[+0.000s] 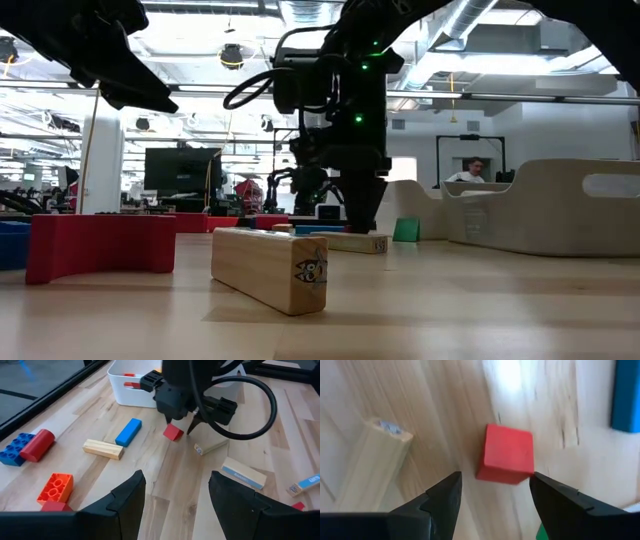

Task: Sort blocks by size
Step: Put the small red wooden block into the white bin

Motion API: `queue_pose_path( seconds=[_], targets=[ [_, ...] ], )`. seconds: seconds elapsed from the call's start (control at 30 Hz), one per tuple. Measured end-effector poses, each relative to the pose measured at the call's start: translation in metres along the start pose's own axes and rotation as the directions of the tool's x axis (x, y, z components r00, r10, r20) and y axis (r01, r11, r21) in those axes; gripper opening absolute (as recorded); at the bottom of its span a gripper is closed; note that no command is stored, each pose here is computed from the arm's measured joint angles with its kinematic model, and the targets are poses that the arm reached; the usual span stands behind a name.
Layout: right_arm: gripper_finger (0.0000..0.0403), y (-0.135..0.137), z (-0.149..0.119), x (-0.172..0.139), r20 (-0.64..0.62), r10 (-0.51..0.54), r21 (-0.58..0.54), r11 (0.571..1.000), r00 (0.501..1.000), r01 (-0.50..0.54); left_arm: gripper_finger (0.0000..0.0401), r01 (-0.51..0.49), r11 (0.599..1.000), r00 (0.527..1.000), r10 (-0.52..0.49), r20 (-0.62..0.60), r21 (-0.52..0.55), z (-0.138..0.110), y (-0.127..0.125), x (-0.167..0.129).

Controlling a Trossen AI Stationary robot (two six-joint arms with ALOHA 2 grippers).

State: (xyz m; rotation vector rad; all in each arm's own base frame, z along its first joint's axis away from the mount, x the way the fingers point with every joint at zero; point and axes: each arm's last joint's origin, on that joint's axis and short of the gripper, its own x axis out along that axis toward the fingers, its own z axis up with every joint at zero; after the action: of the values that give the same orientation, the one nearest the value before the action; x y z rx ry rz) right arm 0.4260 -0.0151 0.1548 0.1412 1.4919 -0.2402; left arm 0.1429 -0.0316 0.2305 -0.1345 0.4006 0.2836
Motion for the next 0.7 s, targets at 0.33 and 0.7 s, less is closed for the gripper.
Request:
queue_pose_path(
  seconds=[0.33,0.7],
  targets=[
    [0.0265,-0.0099,0.0065,0.0007,0.044,0.005,0.034,0.999,0.999,-0.007,0.0208,0.005,1.0,1.0,-0.005,-0.002,-0.001,-0.0001,-0.0001,0.0],
    [0.0234,-0.0102,0.0085,0.0027,0.057,0.008,0.017,1.0,0.998,-0.009,0.0208,0.005,1.0,1.0,-0.005,-0.002,-0.001,-0.0001,-0.0001,0.0]
  ],
)
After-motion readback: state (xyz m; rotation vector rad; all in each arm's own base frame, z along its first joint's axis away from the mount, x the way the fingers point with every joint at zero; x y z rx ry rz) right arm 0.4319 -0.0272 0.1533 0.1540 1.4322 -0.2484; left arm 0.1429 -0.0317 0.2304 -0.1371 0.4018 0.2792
